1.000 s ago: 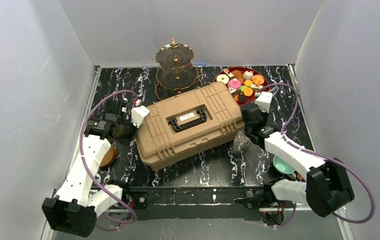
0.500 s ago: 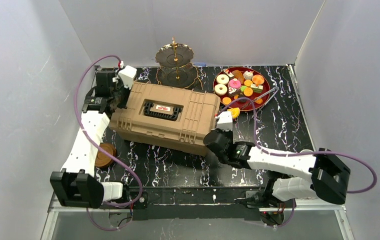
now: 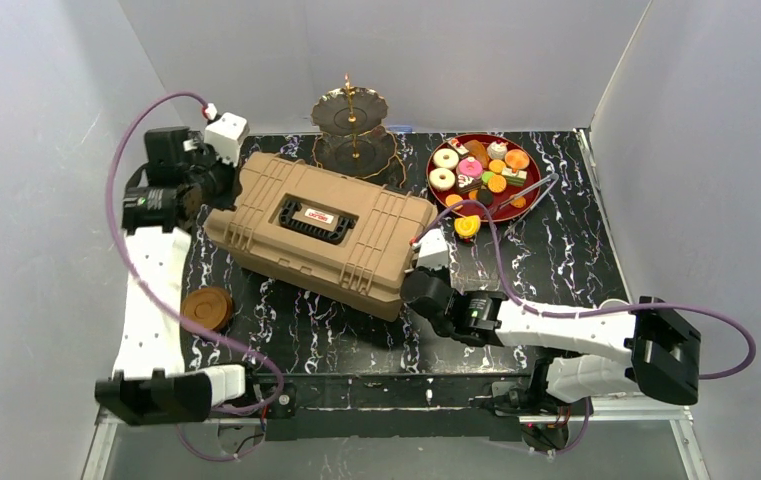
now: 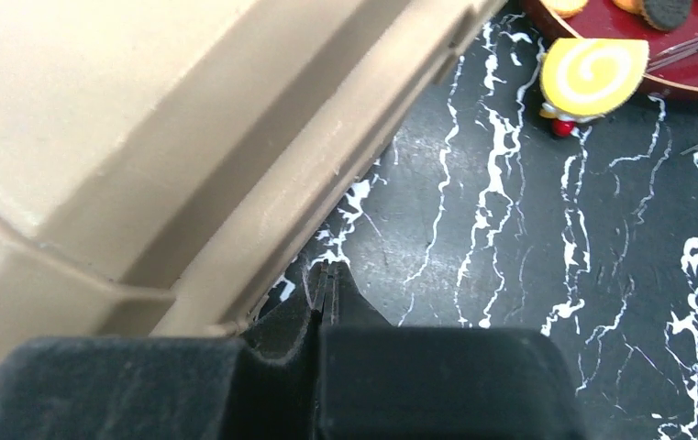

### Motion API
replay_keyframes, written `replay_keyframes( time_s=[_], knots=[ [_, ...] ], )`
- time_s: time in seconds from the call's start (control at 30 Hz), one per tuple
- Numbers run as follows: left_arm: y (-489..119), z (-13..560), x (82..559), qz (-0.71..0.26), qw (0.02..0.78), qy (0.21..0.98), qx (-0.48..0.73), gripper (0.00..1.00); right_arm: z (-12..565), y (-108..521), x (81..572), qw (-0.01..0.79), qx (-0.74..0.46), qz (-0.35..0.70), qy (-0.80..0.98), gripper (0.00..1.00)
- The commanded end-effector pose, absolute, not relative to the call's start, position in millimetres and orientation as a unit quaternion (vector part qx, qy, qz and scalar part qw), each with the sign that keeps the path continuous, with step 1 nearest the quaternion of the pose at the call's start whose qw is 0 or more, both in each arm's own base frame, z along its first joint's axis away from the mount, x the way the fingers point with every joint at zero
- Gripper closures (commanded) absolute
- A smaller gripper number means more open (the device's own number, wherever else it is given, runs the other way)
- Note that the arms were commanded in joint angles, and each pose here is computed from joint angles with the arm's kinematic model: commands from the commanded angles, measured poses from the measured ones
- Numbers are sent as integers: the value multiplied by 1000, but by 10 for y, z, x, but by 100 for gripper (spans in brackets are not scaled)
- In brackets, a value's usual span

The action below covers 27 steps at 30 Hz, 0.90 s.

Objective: Serve the afternoon tea
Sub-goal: Adjust the distractor at the corner of the board.

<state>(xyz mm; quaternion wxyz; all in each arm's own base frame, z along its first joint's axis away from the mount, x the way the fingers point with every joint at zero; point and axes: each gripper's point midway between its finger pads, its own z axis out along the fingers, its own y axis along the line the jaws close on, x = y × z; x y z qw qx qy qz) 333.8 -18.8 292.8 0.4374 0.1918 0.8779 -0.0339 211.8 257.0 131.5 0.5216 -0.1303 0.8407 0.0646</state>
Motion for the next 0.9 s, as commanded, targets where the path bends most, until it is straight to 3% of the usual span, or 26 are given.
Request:
replay_keyframes(
  time_s=[0.0, 0.17, 0.3, 0.87],
  knots=[
    [-441, 3203, 2379, -84, 423, 859, 276, 100, 1635, 3020, 2080, 526, -137, 150, 826, 99],
    [-434, 2285, 1662, -111, 296, 882, 350, 100, 1572, 3262, 2076, 521, -143, 178, 822, 99],
    [-433, 2034, 1507, -110, 292, 880, 359, 100, 1581, 3531, 2151, 525, -150, 185, 817, 99],
    [-707, 1782, 1783, -186, 315, 850, 379, 100, 1545, 4977, 2941, 528, -195, 214, 798, 99]
  ],
)
